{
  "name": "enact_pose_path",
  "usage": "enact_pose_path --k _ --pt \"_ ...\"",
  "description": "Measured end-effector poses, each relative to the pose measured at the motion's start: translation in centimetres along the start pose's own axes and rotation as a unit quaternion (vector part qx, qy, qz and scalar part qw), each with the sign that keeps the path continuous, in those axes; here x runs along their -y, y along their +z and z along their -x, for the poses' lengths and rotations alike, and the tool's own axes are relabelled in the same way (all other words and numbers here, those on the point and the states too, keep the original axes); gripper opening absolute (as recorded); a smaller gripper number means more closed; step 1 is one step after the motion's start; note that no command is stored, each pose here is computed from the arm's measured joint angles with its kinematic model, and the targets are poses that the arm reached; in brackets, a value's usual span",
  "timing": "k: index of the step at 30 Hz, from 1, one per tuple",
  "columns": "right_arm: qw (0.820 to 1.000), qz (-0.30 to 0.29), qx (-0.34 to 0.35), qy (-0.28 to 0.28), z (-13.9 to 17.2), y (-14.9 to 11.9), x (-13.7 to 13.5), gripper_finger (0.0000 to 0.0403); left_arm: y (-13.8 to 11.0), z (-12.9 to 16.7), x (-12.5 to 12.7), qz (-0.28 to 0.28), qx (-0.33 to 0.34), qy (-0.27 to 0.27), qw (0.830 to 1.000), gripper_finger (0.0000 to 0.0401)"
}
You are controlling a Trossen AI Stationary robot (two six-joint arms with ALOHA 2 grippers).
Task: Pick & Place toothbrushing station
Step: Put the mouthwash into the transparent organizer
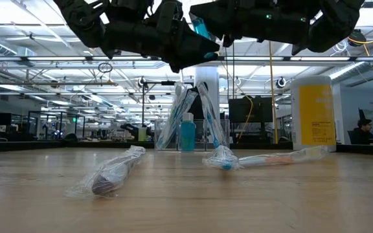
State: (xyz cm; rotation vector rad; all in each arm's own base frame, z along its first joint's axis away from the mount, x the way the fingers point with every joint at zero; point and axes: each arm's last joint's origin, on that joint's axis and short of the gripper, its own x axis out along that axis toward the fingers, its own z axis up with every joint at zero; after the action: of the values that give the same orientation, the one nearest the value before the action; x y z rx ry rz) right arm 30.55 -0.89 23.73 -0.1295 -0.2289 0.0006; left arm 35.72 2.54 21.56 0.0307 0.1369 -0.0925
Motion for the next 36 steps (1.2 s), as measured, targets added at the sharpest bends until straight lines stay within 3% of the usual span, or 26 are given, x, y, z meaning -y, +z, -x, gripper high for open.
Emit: enact_pose_path --k 11,19,27,36 --pt "1.0 -0.003 -0.014 -0.001 0.0 -0.3 0.0 0.0113 -0.3 0.0 0.0 0.016 -0.014 0.0 1.0 0.0171" --pt "0.999 -0.002 -0.036 0.002 0.0 -0.7 0.0 0.0164 -0.9 0.0 0.0 0.024 -0.045 0.006 0.999 0.018" --pt "0.996 -0.065 -0.065 -0.005 0.1 -1.3 0.4 0.0216 -1.8 0.2 -0.1 0.029 -0.093 0.033 0.995 0.0175" --pt "0.988 -0.107 -0.106 -0.029 0.4 -2.3 1.9 0.0226 -2.0 0.2 -0.2 0.028 -0.102 0.054 0.993 0.0174"
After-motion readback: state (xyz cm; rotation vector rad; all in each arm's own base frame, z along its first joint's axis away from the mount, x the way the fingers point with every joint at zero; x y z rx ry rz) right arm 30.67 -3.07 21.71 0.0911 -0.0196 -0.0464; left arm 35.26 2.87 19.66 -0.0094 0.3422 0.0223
